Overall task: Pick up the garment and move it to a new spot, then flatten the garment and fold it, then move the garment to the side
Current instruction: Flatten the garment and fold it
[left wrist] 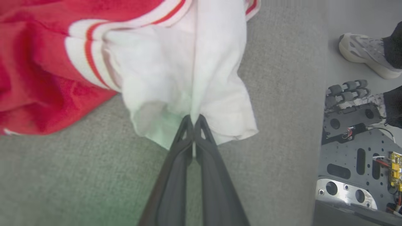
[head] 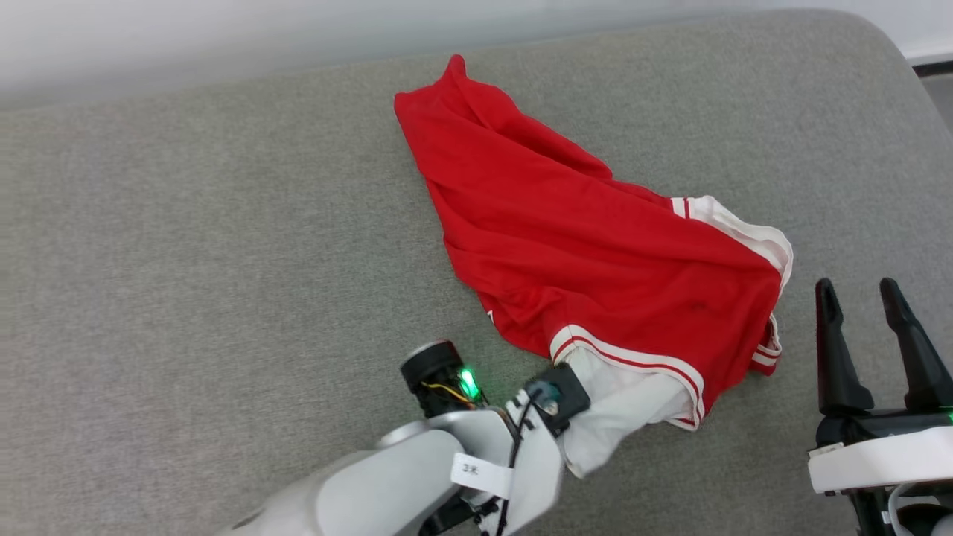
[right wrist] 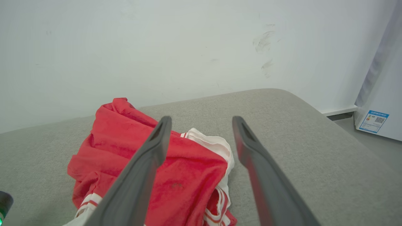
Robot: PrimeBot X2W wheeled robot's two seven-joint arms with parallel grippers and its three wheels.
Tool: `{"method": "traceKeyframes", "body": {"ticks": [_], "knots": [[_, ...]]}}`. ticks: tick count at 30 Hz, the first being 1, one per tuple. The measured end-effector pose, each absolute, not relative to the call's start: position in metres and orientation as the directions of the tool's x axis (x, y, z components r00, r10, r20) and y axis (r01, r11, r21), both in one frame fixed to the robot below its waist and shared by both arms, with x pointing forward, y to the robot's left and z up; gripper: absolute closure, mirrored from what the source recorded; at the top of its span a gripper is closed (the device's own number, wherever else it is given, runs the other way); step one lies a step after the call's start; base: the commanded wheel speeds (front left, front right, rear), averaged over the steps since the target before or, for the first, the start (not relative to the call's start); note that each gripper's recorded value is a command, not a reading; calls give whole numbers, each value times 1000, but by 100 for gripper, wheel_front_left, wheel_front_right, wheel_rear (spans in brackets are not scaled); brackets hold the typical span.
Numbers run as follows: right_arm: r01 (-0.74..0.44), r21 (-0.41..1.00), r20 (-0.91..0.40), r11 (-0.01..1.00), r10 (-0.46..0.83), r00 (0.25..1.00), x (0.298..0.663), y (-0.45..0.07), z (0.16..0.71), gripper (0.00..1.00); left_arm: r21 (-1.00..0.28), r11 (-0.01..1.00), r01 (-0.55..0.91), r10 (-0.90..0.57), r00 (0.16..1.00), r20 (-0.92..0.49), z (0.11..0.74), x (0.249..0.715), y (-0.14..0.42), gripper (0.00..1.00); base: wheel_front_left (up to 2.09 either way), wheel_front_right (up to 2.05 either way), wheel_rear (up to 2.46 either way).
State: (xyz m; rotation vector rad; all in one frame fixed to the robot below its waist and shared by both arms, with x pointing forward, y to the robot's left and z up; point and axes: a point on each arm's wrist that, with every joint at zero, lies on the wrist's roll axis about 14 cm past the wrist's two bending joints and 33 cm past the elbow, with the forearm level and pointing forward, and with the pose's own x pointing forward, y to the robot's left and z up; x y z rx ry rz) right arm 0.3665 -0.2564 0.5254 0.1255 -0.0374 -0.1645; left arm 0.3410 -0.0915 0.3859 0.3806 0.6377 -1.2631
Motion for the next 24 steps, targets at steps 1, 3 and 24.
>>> {"method": "traceKeyframes", "body": {"ticks": [1,3,24], "knots": [[161,128,33,979,-167,985,366,-257,527,0,-64,294,954,-764,194,-615,393,346,-89,100,0,0,0],[160,130,38,979,-166,985,364,-257,531,0,-35,342,939,-778,262,-571,409,356,-82,100,0,0,0],[96,148,39,984,-102,994,365,-240,541,0,7,904,428,-373,794,-480,461,372,111,100,0,0,0]]}}
